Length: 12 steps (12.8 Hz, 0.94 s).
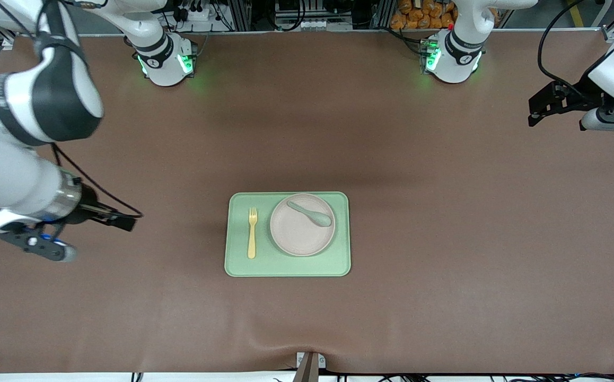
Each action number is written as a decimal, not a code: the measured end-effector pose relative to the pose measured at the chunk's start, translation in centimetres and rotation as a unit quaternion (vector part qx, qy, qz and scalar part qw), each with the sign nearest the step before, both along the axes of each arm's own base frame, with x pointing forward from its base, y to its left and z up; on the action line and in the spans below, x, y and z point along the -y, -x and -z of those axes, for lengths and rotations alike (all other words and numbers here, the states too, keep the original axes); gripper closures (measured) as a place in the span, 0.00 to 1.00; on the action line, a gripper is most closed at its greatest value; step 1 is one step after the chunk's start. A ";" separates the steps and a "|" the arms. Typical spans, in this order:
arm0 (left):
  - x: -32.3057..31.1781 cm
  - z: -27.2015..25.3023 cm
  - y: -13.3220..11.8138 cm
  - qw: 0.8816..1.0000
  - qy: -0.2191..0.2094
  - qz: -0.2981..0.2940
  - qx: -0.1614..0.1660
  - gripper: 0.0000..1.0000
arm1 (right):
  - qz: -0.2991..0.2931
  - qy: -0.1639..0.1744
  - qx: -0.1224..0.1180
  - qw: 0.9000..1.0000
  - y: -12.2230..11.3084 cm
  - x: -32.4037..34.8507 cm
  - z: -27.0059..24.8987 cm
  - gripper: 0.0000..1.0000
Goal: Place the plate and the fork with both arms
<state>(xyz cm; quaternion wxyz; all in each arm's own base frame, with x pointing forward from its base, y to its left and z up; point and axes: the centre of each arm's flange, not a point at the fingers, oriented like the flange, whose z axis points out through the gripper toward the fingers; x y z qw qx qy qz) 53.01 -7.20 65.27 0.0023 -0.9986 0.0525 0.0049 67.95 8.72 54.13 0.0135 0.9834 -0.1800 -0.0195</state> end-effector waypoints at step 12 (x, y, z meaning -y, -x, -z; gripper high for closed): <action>-0.2 0.0 0.0 1.000 0.000 -0.002 0.000 0.00 | -0.127 -0.017 -0.014 0.992 6.2 8.4 -6.2 0.00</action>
